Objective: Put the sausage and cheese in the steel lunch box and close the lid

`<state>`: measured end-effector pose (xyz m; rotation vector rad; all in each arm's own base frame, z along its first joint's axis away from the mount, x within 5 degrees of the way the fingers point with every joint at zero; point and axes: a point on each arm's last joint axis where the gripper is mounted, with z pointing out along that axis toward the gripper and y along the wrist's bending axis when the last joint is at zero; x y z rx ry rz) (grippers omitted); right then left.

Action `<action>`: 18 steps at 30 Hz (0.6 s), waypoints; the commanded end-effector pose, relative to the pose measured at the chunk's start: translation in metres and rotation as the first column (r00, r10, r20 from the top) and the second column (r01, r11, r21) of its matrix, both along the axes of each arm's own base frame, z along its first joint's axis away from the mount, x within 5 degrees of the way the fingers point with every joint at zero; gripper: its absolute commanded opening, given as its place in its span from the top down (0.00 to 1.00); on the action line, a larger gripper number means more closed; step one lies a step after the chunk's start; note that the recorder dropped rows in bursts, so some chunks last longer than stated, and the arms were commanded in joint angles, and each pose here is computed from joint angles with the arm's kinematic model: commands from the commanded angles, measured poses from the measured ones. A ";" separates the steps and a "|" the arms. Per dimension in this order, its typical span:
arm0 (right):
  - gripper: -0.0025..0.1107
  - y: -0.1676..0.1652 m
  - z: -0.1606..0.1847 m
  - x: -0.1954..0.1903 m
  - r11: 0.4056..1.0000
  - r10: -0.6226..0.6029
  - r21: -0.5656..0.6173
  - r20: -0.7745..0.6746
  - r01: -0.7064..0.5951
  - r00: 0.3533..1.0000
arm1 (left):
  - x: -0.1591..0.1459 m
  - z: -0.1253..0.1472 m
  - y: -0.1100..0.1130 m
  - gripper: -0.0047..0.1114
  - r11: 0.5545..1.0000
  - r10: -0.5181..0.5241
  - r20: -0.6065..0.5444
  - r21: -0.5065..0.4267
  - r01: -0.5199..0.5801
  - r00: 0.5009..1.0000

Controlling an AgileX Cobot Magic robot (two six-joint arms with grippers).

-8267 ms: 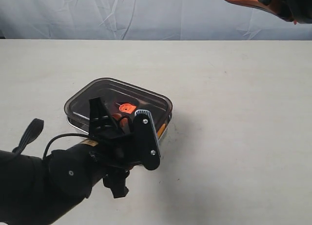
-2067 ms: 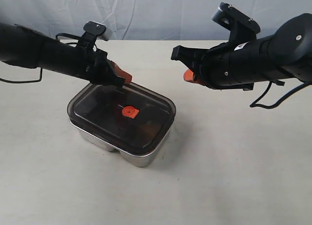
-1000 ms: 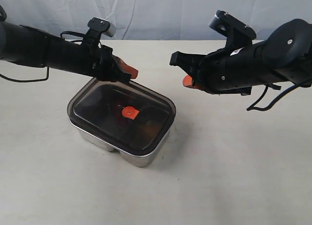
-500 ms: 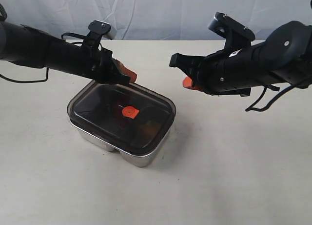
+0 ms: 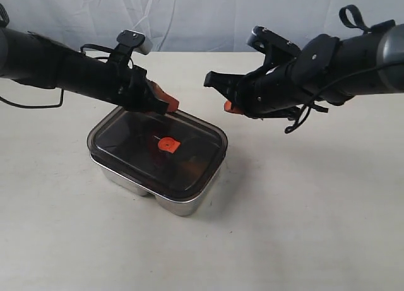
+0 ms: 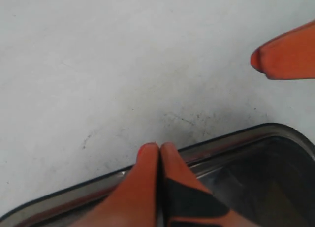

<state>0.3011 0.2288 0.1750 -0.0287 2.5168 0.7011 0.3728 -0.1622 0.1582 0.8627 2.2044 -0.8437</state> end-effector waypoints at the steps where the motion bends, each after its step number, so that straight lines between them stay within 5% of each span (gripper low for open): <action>1: 0.98 0.015 -0.004 0.013 0.999 0.043 0.004 -0.029 -0.043 0.999 | 0.001 -0.002 0.002 0.96 0.998 0.014 -0.006 0.056 -0.014 1.000; 7: 0.98 0.033 0.003 0.007 0.989 0.144 -0.005 -0.038 -0.145 0.989 | -0.002 -0.004 0.003 0.96 0.995 -0.032 -0.009 0.092 0.033 0.999; 18: 0.98 0.020 0.004 0.016 0.990 0.140 -0.017 -0.067 -0.141 0.988 | -0.008 -0.005 0.003 0.96 0.993 -0.078 -0.062 0.088 0.083 0.995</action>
